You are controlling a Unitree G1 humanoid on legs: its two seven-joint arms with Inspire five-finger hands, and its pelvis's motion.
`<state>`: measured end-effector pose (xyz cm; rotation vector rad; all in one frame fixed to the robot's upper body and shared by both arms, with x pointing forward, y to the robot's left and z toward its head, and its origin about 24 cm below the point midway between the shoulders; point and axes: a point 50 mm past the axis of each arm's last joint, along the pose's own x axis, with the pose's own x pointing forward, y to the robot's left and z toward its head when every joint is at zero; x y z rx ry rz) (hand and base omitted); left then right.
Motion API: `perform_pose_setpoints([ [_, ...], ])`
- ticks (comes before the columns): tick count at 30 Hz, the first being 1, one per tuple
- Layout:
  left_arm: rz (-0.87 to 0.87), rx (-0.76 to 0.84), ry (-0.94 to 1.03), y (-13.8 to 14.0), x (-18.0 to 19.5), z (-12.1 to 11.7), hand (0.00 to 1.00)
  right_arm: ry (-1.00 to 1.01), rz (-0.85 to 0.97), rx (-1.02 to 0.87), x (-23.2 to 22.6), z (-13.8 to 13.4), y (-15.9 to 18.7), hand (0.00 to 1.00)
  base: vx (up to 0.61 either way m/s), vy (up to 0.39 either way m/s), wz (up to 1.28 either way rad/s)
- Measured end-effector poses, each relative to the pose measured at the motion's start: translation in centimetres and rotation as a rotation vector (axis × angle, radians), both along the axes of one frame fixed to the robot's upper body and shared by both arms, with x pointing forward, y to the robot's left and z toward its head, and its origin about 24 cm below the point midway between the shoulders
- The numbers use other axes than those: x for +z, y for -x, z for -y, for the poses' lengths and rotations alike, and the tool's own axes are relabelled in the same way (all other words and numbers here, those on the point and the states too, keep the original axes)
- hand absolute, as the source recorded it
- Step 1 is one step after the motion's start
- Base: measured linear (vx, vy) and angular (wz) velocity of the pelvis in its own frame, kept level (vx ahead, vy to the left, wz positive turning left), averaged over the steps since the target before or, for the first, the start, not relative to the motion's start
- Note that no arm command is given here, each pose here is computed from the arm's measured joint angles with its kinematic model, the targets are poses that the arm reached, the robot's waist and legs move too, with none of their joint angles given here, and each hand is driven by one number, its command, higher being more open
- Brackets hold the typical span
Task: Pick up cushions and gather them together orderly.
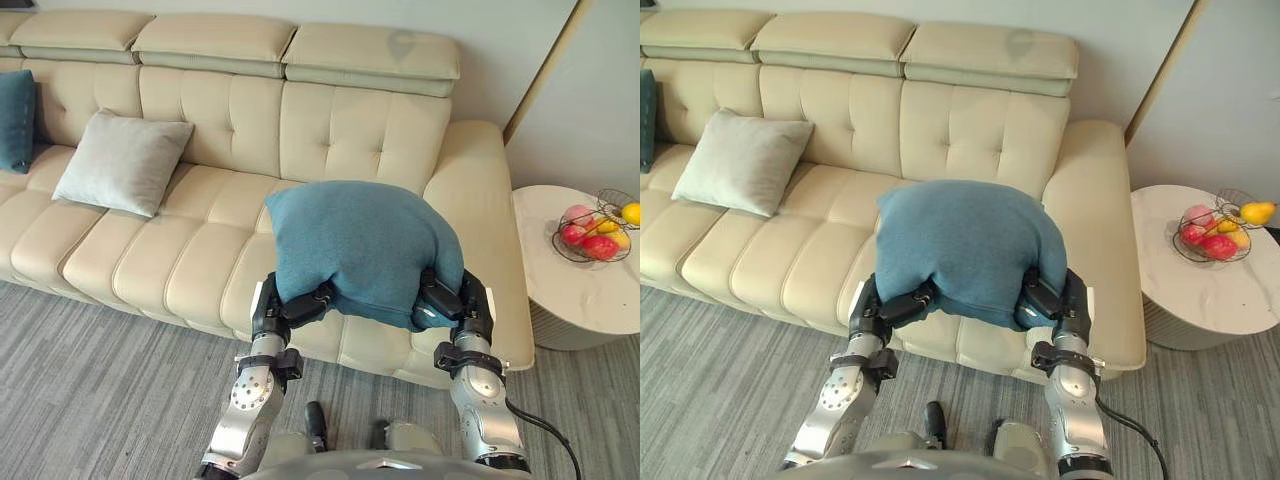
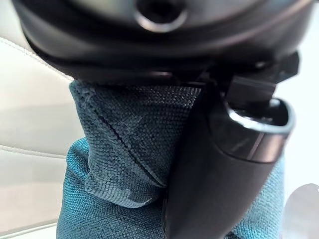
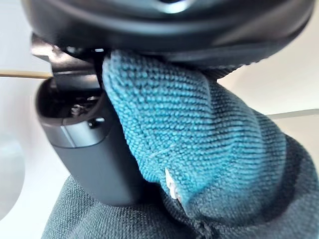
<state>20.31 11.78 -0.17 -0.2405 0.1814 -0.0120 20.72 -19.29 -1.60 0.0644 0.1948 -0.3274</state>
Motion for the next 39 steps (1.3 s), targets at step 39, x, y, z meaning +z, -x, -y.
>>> perform_pose_setpoints([
  [39,0.089,0.02,-0.046,-1.9,1.9,0.7,0.0,0.143,0.101,0.004,2.8,-1.2,-2.3,0.0,0.07,0.067,-0.14],
])
